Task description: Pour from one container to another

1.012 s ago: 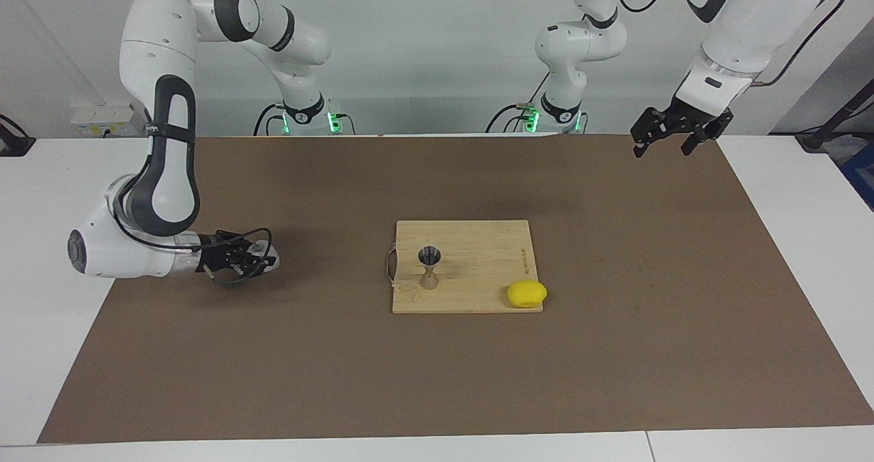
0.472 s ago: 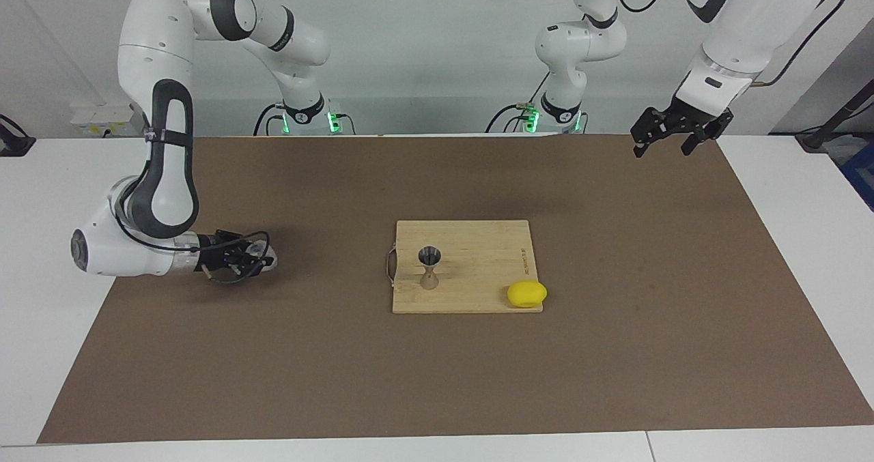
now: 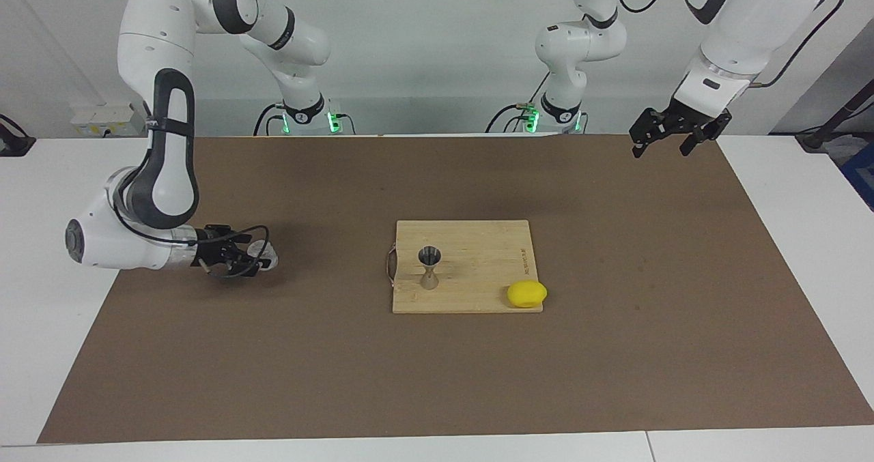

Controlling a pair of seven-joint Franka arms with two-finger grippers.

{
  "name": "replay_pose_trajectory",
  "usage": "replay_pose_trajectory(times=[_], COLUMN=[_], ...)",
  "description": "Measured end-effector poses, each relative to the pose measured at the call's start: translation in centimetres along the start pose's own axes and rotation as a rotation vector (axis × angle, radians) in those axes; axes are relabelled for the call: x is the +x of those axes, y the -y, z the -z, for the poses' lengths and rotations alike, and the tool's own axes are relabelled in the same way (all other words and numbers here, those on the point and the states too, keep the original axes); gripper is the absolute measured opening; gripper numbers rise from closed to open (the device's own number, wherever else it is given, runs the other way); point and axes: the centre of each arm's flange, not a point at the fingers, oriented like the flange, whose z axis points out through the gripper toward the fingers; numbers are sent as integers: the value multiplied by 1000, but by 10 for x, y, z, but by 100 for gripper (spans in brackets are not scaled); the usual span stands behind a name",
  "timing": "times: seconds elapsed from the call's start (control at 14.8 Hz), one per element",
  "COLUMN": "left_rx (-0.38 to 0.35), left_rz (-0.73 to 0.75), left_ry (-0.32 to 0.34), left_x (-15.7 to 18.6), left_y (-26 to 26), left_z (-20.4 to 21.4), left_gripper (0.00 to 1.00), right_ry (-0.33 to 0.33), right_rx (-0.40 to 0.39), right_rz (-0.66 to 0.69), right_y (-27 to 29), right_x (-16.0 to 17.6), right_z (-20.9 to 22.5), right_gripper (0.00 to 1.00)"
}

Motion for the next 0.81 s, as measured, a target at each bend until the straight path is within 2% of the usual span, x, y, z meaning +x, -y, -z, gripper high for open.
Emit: replay_pose_trajectory(times=[0.2, 0.54, 0.67, 0.81], left_rx=[0, -11, -45, -68], left_rz=[0, 15, 55, 100], left_ry=[-3, -56, -73, -100], left_x=[1, 8, 9, 8], left_y=[0, -3, -14, -46], left_z=[-3, -4, -2, 0], left_gripper=[100, 100, 100, 100], right_ry=[-74, -234, -298, -369], right_rx=[3, 23, -5, -83], right_rz=[10, 47, 96, 173], right_y=[0, 9, 26, 53], right_x=[-3, -21, -44, -76], right_z=[16, 55, 66, 67], right_gripper=[100, 100, 100, 100])
